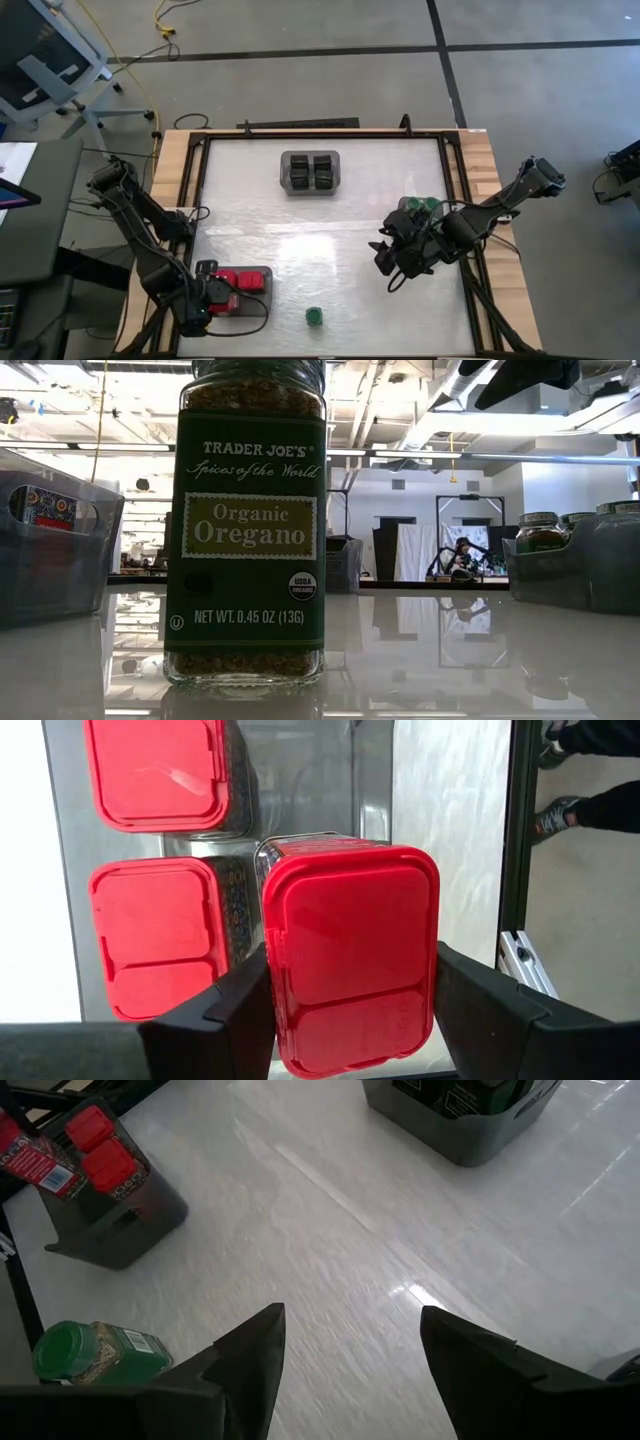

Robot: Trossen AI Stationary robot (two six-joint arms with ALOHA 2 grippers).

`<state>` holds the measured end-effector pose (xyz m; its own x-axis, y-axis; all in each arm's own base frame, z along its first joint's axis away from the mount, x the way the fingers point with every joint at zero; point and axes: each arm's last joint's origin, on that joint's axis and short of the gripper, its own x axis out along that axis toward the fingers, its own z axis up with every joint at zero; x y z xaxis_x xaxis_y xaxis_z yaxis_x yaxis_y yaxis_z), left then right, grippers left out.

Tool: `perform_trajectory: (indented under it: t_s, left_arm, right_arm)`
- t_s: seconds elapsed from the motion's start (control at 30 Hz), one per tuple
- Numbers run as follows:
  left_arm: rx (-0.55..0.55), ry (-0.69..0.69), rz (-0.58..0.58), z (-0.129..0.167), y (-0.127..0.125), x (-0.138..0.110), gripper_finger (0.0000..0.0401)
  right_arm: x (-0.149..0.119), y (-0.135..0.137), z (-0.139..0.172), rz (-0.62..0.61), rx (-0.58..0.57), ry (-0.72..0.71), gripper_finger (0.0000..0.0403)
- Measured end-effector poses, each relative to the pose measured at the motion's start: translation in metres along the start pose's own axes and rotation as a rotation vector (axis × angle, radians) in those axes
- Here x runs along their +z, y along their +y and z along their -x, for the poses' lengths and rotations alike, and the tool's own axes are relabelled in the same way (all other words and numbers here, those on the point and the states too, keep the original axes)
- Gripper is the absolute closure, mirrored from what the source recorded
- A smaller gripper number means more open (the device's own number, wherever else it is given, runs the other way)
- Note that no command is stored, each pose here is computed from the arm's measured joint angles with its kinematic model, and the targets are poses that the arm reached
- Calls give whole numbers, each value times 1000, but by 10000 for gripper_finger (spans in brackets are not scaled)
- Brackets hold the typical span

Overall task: Sort spices by type
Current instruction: Put the red seasoning can into the bottom black transparent bin

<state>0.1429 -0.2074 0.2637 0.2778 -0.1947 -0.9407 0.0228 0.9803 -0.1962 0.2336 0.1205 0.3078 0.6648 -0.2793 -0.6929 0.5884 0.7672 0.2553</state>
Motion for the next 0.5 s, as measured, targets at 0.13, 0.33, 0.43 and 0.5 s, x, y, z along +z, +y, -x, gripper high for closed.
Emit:
perform_trajectory:
  t_s: [0.13,0.33,0.43,0.5]
  left_arm:
    - [19,14,-15,-6,-2,0,179]
    - [60,70,-25,-26,-8,1,179]
    - [63,71,-4,-27,-8,1,179]
    - [63,70,4,-26,-8,1,179]
  right_arm:
    - [0,0,0,0,0,0,143]
    - [0,0,0,0,0,0,143]
    - [0,0,0,0,0,-1,143]
    - [0,0,0,0,0,-1,143]
